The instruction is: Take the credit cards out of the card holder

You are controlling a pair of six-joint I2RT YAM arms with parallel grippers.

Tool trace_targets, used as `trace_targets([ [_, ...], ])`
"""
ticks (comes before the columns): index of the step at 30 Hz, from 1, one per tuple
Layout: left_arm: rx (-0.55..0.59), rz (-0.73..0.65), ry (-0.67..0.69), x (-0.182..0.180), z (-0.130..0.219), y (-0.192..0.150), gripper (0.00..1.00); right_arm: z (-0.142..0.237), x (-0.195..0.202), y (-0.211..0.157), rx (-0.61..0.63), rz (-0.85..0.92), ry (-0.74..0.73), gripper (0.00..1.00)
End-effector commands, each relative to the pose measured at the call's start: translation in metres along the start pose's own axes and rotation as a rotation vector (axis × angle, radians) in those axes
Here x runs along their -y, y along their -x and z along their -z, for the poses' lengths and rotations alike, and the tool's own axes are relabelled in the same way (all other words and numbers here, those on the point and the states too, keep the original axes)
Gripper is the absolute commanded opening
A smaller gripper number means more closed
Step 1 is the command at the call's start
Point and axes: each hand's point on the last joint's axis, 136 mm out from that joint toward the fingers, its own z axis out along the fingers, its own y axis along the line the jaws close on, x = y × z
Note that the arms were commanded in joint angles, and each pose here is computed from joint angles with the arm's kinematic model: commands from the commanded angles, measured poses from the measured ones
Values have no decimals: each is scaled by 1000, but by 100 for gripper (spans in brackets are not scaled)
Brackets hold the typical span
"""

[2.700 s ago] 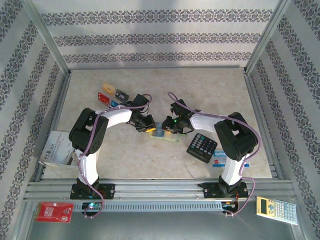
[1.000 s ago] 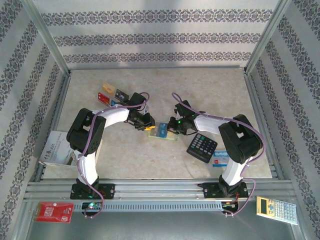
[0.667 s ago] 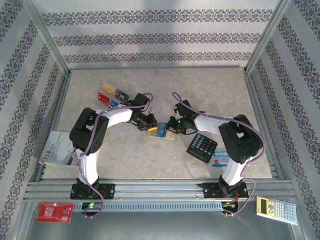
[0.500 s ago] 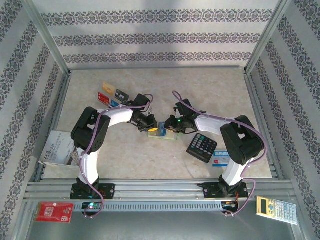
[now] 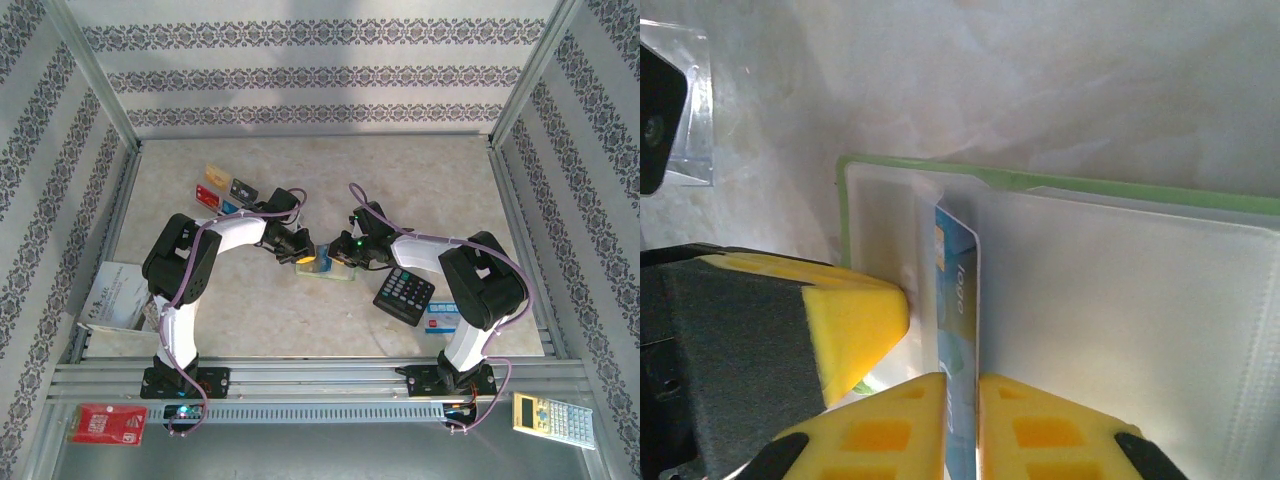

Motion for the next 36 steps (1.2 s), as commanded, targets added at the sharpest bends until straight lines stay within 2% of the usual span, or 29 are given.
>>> trace_targets([
  [1, -25, 21, 65, -20, -12, -9, 11, -3, 6, 3, 22, -6, -17, 13],
  [10, -6, 17, 69, -19, -7, -5, 13, 12, 20, 12, 92, 11, -72, 1],
  [16, 37, -3, 68, -10, 9, 1, 17, 39, 13, 19, 168, 76, -34, 0],
  [20, 94, -23, 52, -1, 29, 7, 24, 60, -1, 25, 230, 131, 20, 0],
  [24, 186, -19, -10, 8, 57, 16, 37, 79, -23, 29, 273, 193, 105, 0],
  [33, 342, -36, -347, 42, 109, 16, 73, 86, -91, 24, 169, 213, 430, 0],
  [36, 367, -51, -441, 50, 119, 13, 79, 89, -106, 25, 144, 193, 510, 0],
])
